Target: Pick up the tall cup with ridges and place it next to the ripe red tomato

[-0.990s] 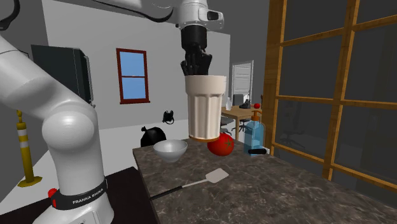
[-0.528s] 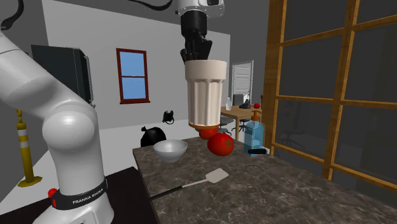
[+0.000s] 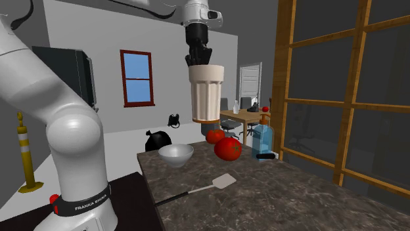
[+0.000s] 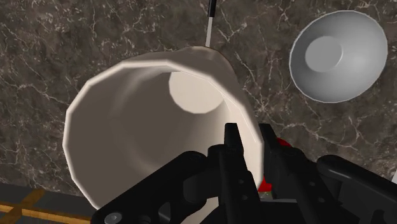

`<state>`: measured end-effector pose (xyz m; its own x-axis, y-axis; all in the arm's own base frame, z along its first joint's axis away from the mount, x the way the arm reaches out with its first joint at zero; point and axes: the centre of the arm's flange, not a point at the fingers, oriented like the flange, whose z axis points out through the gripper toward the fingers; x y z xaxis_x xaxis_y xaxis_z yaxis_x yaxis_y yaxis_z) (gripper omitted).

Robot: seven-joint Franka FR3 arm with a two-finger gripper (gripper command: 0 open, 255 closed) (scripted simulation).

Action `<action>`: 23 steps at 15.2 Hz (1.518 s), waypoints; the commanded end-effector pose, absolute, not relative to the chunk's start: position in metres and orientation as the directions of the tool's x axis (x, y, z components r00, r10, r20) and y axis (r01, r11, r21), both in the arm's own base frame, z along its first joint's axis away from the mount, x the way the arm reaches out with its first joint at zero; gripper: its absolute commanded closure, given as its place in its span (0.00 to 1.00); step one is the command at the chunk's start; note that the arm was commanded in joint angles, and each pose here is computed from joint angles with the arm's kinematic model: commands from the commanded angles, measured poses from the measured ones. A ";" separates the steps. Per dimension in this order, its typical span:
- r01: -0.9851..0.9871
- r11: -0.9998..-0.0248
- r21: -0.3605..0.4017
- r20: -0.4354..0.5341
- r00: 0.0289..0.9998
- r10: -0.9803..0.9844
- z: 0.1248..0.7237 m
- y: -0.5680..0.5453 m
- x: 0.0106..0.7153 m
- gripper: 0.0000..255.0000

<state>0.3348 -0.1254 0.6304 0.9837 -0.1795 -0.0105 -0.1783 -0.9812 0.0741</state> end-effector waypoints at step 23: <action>-0.179 -0.981 0.074 -0.010 0.984 -0.181 0.621 0.107 0.506 1.00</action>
